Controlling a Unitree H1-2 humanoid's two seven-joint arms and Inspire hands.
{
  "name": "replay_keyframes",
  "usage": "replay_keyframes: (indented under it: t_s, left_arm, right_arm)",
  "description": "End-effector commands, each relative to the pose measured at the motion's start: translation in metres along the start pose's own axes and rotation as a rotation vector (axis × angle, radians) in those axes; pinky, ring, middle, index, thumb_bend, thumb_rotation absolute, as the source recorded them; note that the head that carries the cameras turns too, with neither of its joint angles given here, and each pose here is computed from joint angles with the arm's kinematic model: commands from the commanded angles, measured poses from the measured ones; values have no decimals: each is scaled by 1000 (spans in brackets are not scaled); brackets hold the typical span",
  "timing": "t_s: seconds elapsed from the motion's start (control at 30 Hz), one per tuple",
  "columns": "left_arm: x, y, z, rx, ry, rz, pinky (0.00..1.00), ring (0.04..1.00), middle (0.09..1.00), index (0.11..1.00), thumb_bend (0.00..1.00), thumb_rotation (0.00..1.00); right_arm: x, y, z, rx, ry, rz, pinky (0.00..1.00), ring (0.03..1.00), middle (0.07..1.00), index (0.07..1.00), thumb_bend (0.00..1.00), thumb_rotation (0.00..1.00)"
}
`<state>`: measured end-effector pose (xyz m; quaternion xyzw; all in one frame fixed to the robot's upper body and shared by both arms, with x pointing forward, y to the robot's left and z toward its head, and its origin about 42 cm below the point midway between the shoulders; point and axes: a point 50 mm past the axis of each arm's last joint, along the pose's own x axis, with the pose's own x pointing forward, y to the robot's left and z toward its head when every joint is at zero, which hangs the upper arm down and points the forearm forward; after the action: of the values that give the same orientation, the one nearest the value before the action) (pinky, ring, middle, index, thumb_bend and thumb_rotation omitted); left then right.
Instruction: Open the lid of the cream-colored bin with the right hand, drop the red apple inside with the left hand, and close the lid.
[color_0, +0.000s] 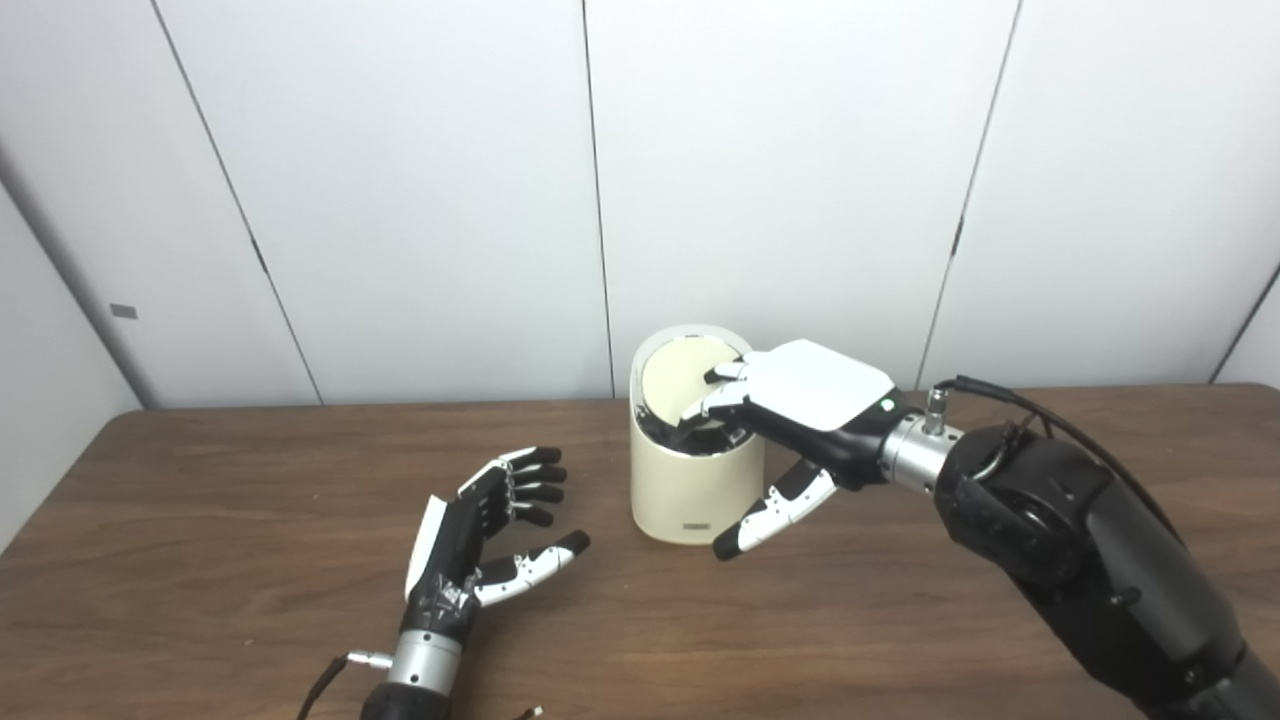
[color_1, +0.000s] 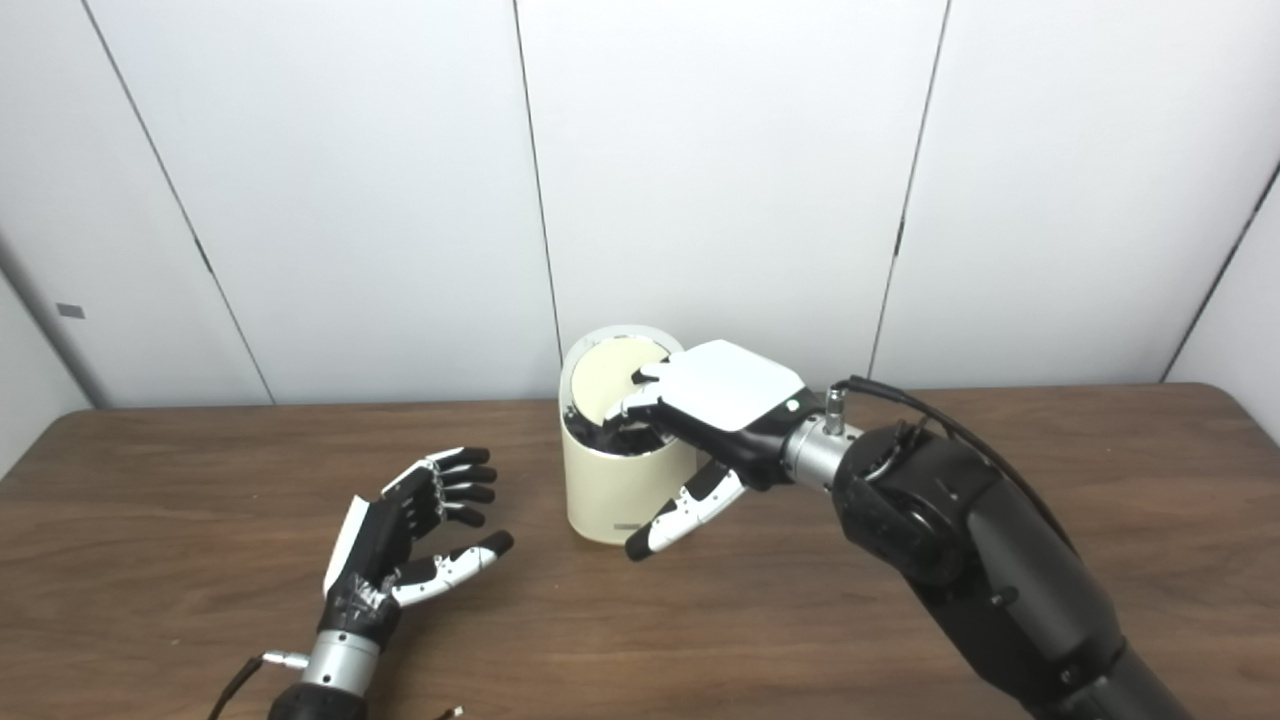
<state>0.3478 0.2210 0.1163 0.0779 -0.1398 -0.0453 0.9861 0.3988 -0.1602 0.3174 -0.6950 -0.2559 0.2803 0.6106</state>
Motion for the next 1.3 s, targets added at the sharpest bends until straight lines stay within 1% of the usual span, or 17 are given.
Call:
replay_keyframes:
  t_s: [0.0, 0.1, 0.23, 0.37, 0.47, 0.57, 0.6, 0.63, 0.67, 0.73, 0.77, 0.83, 0.9, 0.97, 1.03, 1.1, 1.27]
  left_arm:
    - [-26, -11, -20, -27, 89, 3, 575, 667, 704, 747, 649, 0]
    - [-26, -11, -19, -26, 88, 2, 578, 667, 704, 747, 648, 0]
    - [-25, -12, -19, -27, 91, 6, 578, 666, 702, 746, 648, 0]
    - [-25, -11, -21, -30, 88, 1, 580, 668, 705, 751, 641, 0]
    - [-25, -10, -22, -31, 88, 0, 575, 667, 705, 755, 644, 0]
    - [-25, -10, -21, -26, 87, 0, 572, 666, 706, 755, 643, 0]
    - [-25, -10, -21, -25, 88, 0, 575, 666, 706, 755, 644, 0]
    - [-25, -9, -21, -25, 88, 0, 577, 666, 706, 755, 644, 0]
    - [-25, -9, -21, -25, 88, -1, 575, 666, 707, 754, 643, 0]
    - [-25, -9, -21, -25, 86, -3, 571, 664, 707, 754, 642, 0]
    - [-25, -8, -21, -24, 85, -3, 571, 663, 707, 753, 644, 0]
    - [-25, -8, -21, -25, 84, -3, 567, 660, 706, 751, 648, 0]
    - [-25, -8, -21, -27, 81, -3, 571, 660, 705, 750, 650, 0]
    - [-25, -8, -21, -36, 80, -1, 574, 664, 706, 748, 654, 0]
    - [-24, -8, -21, -38, 79, -1, 575, 663, 704, 746, 656, 0]
    - [-24, -7, -20, -36, 77, 1, 575, 661, 702, 744, 654, 0]
    - [-23, -5, -22, -36, 70, -5, 584, 664, 705, 747, 653, 0]
  right_arm:
    - [1, 3, 0, -70, -4, 83, 962, 950, 798, 804, 756, 759]
    - [1, 6, 0, -99, 2, 105, 970, 955, 793, 802, 777, 774]
    - [-2, 4, -2, -65, 7, 81, 968, 960, 794, 800, 773, 774]
    - [-7, -6, -6, 33, -4, -51, 925, 925, 779, 779, 731, 714]
    - [-13, -16, -11, 92, 25, -158, 944, 929, 786, 787, 689, 681]
    - [-21, -22, -18, 144, 62, -252, 894, 922, 796, 808, 668, 666]
    - [-23, -23, -20, 161, 74, -273, 904, 922, 811, 822, 661, 644]
    - [-27, -22, -24, 192, 101, -317, 911, 922, 820, 831, 657, 631]
    - [-31, -20, -27, 217, 125, -361, 857, 911, 832, 848, 661, 596]
    - [-37, -17, -31, 249, 156, -417, 748, 882, 847, 862, 660, 543]
    - [-41, -12, -34, 275, 173, -445, 734, 873, 853, 865, 654, 525]
    - [-48, -1, -41, 339, 210, -488, 691, 833, 847, 866, 644, 445]
    - [-56, 13, -48, 437, 252, -496, 711, 835, 865, 885, 641, 408]
    - [-65, 28, -53, 518, 282, -499, 729, 852, 886, 900, 653, 312]
    - [-72, 44, -57, 578, 316, -491, 715, 851, 892, 895, 680, 304]
    - [-78, 60, -57, 651, 353, -472, 711, 847, 898, 900, 726, 339]
    - [-91, 97, -55, 759, 355, -440, 682, 829, 888, 911, 765, 305]
